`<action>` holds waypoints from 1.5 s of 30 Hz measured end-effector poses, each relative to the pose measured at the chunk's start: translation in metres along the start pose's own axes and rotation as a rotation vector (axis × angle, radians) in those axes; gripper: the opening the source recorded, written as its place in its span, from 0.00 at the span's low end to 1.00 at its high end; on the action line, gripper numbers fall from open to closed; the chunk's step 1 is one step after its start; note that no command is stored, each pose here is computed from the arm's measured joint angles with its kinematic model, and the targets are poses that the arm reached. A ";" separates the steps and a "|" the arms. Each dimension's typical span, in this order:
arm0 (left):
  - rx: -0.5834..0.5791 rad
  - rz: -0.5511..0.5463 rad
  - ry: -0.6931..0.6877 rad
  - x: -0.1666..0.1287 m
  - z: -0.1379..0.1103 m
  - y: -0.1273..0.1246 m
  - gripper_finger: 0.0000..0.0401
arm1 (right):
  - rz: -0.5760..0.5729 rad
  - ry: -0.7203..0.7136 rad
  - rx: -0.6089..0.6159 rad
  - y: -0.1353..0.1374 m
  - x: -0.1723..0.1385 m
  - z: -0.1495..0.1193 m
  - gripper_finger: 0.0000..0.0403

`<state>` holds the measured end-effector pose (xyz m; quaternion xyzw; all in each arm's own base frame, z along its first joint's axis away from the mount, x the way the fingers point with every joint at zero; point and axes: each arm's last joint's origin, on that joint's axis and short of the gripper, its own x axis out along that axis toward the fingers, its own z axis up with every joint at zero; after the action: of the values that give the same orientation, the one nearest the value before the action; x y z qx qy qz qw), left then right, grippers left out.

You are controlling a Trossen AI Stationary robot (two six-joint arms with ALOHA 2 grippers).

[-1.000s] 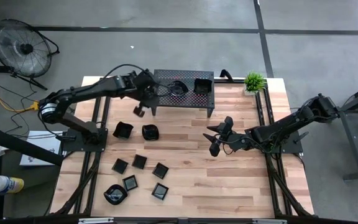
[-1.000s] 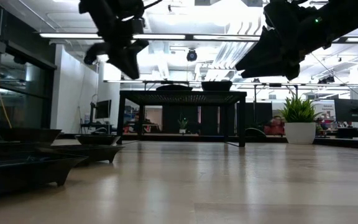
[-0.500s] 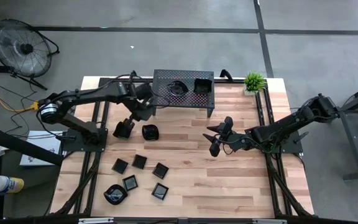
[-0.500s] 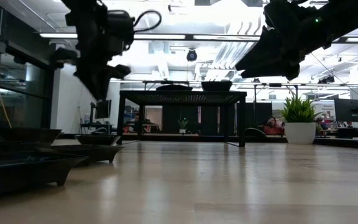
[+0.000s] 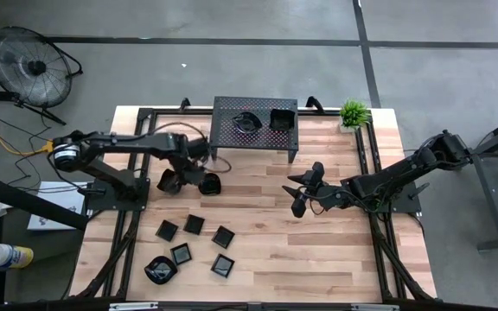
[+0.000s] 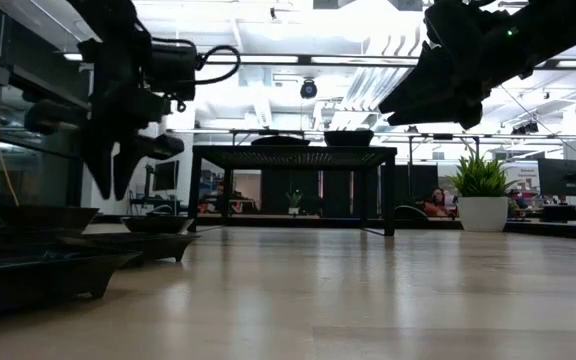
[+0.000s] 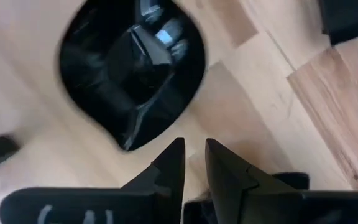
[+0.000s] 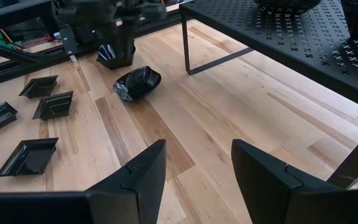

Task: Pick & Place Mini shaped plates
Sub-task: Stack the top black leaf shaped plate on top of the black leaf shaped plates on the shelf

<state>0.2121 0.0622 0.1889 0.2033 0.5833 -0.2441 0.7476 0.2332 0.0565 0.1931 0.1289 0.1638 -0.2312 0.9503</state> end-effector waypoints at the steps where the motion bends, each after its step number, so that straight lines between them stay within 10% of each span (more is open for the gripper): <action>1: 0.019 0.003 0.010 0.002 0.003 -0.004 0.15 | 0.000 0.000 0.000 0.000 0.000 0.000 0.44; 16: 0.365 0.276 0.156 0.026 0.048 -0.056 0.15 | 0.002 -0.004 0.004 0.000 0.000 0.000 0.44; 45: 0.444 0.313 0.184 0.039 0.047 -0.059 0.15 | 0.002 -0.005 0.004 0.000 0.000 0.001 0.44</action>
<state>0.2203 -0.0176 0.1613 0.4711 0.5423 -0.2280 0.6573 0.2334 0.0566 0.1938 0.1305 0.1607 -0.2307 0.9508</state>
